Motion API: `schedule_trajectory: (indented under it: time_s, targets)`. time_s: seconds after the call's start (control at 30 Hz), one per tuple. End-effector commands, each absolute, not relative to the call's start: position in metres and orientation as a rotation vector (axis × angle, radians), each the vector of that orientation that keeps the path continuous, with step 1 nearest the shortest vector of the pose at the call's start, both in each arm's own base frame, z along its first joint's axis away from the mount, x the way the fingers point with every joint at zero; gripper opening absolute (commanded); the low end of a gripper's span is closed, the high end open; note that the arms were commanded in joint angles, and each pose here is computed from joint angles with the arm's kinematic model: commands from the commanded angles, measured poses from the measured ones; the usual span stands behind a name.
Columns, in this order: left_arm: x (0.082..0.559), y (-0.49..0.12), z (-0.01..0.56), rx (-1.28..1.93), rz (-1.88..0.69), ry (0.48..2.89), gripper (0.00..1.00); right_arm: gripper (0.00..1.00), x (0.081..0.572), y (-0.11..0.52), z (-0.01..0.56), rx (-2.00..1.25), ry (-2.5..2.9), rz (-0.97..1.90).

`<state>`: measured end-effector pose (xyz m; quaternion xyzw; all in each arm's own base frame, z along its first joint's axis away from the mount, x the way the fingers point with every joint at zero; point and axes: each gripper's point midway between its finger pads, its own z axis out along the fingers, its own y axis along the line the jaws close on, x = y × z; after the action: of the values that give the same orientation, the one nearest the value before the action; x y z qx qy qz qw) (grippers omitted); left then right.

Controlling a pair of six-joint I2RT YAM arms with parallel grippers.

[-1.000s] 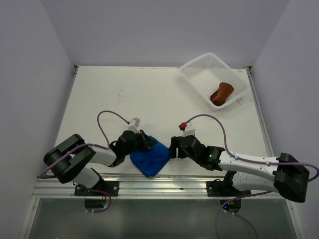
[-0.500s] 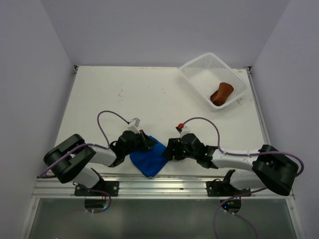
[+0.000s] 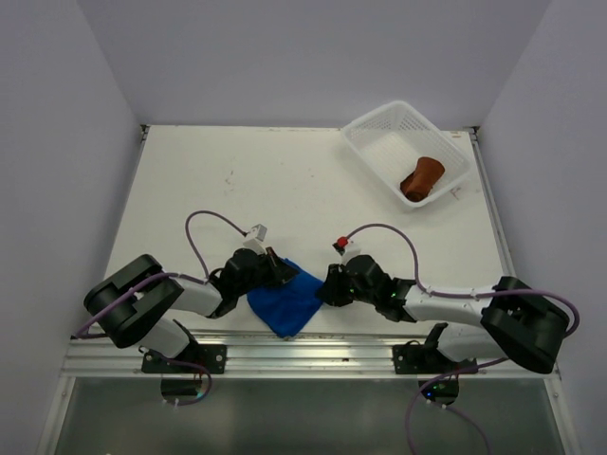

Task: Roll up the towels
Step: Roll the towel

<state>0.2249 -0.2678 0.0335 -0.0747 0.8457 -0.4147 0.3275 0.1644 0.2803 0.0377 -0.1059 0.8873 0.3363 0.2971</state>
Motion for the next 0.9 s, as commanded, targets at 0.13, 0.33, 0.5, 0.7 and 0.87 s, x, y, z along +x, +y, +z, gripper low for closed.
schedule_trajectory:
  time_s: [0.13,0.33,0.5,0.7,0.87]
  targets:
    - [0.215,-0.247,-0.005,-0.140,-0.880,2.361,0.00,0.00,0.168,0.274,0.042,-0.417,2.315,0.774]
    - [0.233,-0.246,0.010,-0.147,-0.879,2.324,0.00,0.00,0.158,0.283,0.048,-0.568,2.247,0.571]
    - [0.255,-0.238,0.026,-0.159,-0.846,2.297,0.00,0.00,0.160,0.294,0.052,-0.629,2.205,0.417]
    - [0.268,-0.231,0.048,-0.157,-0.814,2.265,0.04,0.00,0.156,0.302,0.053,-0.748,2.172,0.202]
    - [0.268,-0.229,0.061,-0.155,-0.820,2.247,0.04,0.00,0.150,0.311,0.054,-0.833,2.128,0.088]
